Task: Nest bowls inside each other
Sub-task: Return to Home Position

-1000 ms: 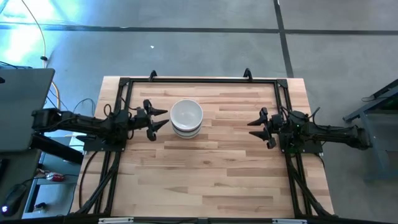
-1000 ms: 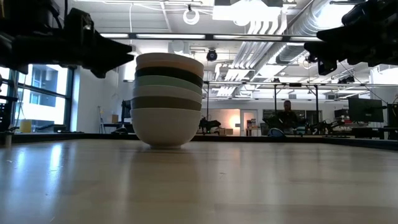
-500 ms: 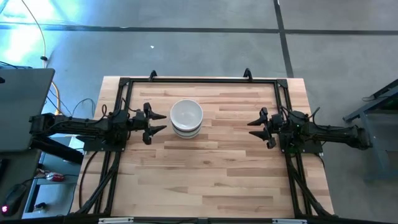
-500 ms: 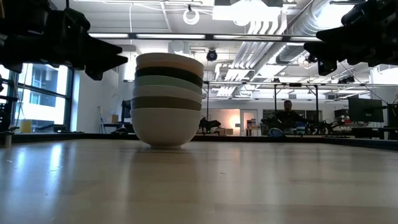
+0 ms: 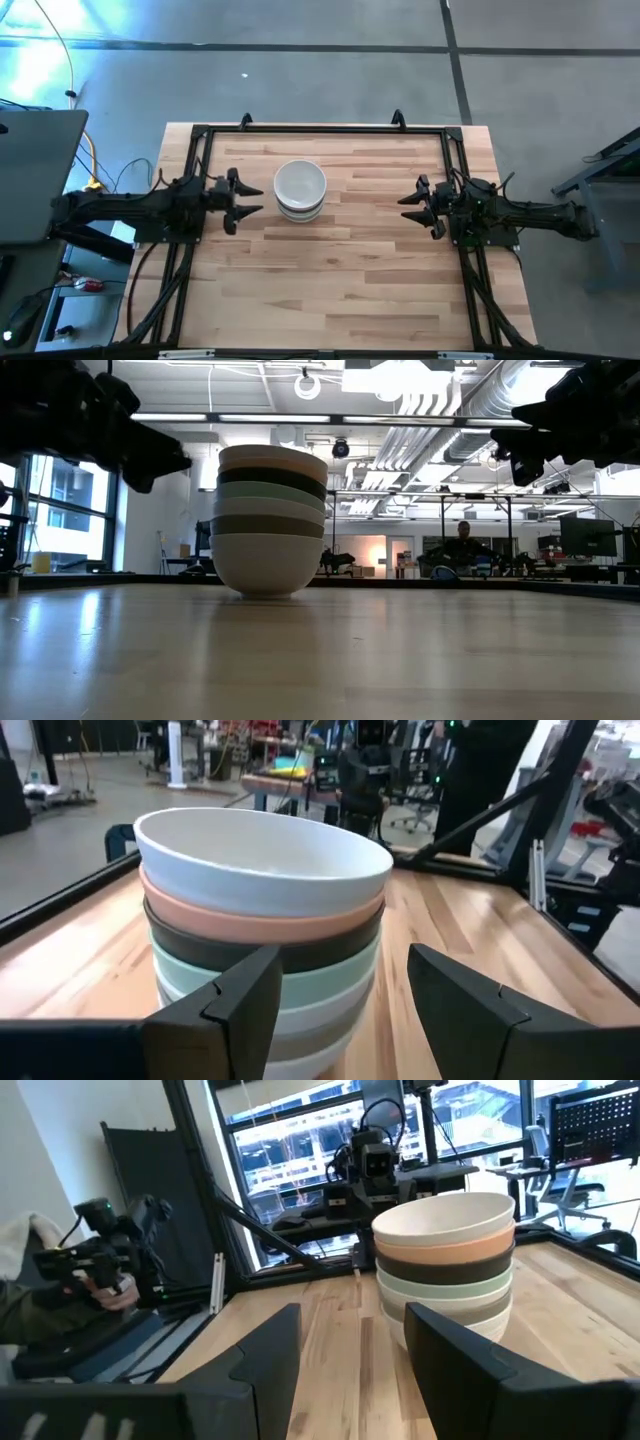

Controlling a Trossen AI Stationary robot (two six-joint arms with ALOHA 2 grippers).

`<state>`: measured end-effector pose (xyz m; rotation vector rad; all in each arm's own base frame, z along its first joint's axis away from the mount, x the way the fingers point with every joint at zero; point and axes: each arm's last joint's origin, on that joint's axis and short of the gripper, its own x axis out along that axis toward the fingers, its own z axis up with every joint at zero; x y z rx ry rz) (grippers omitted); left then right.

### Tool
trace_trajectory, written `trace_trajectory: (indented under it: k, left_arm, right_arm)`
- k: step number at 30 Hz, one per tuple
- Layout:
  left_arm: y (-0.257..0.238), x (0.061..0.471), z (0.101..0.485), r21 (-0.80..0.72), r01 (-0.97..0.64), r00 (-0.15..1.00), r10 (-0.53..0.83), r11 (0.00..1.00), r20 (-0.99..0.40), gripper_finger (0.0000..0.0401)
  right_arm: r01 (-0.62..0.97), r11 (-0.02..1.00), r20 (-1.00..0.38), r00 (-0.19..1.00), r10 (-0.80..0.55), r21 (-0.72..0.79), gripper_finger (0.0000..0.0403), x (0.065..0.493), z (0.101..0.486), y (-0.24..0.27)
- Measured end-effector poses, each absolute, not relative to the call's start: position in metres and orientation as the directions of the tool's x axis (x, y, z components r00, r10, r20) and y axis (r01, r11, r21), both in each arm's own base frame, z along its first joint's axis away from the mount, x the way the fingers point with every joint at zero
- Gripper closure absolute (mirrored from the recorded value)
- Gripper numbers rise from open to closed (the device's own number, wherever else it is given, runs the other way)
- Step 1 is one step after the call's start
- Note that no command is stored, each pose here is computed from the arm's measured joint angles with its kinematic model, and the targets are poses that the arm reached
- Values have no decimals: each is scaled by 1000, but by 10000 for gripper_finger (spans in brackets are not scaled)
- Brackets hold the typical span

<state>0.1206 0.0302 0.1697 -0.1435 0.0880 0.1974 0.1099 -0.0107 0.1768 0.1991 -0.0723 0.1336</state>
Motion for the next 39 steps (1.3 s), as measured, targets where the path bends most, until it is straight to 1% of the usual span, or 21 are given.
trace_trajectory:
  k: [7, 9, 14, 19, 21, 31, 37, 39]
  left_arm:
    - [29, 112, 200, -62, -225, 960, 210, 972, -185, 194]
    - [28, 110, 204, -49, -231, 957, 219, 972, -189, 194]
    - [28, 107, 199, -44, -249, 953, 237, 968, -187, 194]
    - [31, 105, 187, -23, -367, 908, 352, 930, -229, 194]
    - [33, 105, 186, 9, -409, 888, 400, 913, -229, 194]
    - [37, 104, 187, 199, -494, 831, 527, 846, -176, 194]
    - [37, 107, 165, 173, -516, 843, 533, 839, -69, 194]
    - [37, 107, 162, 169, -517, 844, 533, 839, -66, 194]
  right_arm:
    - [-134, 974, 86, 989, 120, 184, 231, 110, 177, -11]
    - [-129, 976, 86, 990, 115, 178, 231, 110, 177, -11]
    - [-128, 975, 86, 990, 114, 179, 231, 110, 177, -11]
    - [-129, 973, 87, 990, 114, 192, 231, 110, 177, -11]
    - [-129, 973, 87, 990, 114, 192, 231, 110, 177, -11]
    - [-125, 981, 87, 990, 113, 149, 231, 110, 177, -11]
    - [-126, 980, 87, 990, 113, 151, 231, 110, 177, -11]
    - [-126, 980, 87, 990, 113, 156, 231, 110, 177, -11]
